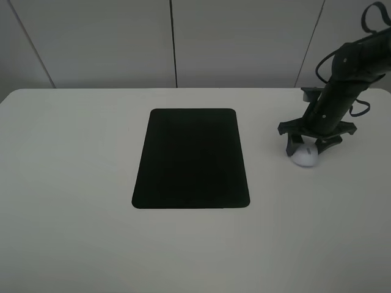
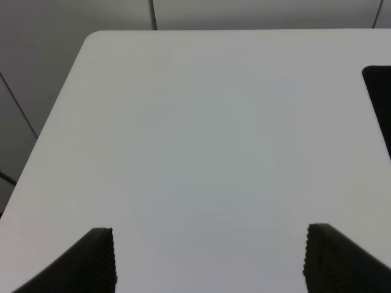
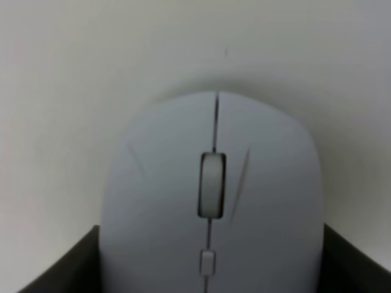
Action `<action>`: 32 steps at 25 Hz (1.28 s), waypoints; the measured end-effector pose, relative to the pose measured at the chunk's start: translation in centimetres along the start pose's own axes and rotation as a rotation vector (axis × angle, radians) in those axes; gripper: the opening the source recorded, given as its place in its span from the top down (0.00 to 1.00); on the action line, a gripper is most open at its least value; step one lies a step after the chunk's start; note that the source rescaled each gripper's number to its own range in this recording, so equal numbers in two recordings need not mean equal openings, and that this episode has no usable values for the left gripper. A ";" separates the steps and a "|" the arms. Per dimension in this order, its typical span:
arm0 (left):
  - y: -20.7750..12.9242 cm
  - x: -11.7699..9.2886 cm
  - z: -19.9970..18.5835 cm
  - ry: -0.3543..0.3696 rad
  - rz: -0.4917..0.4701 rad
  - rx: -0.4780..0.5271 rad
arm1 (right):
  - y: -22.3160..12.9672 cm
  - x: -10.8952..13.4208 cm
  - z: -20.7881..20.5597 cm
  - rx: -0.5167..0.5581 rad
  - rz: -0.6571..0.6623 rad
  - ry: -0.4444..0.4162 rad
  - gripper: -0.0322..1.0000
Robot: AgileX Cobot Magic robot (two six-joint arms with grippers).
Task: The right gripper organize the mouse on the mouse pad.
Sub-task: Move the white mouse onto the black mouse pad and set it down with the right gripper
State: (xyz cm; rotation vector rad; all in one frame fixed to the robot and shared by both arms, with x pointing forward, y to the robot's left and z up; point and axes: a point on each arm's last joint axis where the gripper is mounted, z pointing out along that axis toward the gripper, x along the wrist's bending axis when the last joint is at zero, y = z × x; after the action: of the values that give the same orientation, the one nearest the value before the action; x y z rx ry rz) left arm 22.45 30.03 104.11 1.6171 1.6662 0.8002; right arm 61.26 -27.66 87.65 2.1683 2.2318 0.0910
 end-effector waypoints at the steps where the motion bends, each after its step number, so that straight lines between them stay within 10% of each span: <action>1: 0.0 0.0 0.0 0.000 0.000 0.000 | 0.3 0.2 -0.6 -0.008 -0.008 -0.001 0.97; 32: 0.0 0.0 0.0 0.000 0.000 0.000 | 0.5 19.3 -7.6 -0.186 -0.157 0.095 0.97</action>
State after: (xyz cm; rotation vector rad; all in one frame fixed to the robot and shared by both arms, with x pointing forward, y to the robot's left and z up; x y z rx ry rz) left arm 22.45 30.03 104.11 1.6171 1.6662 0.8002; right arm 60.77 -8.52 95.63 1.9272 2.3279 0.3886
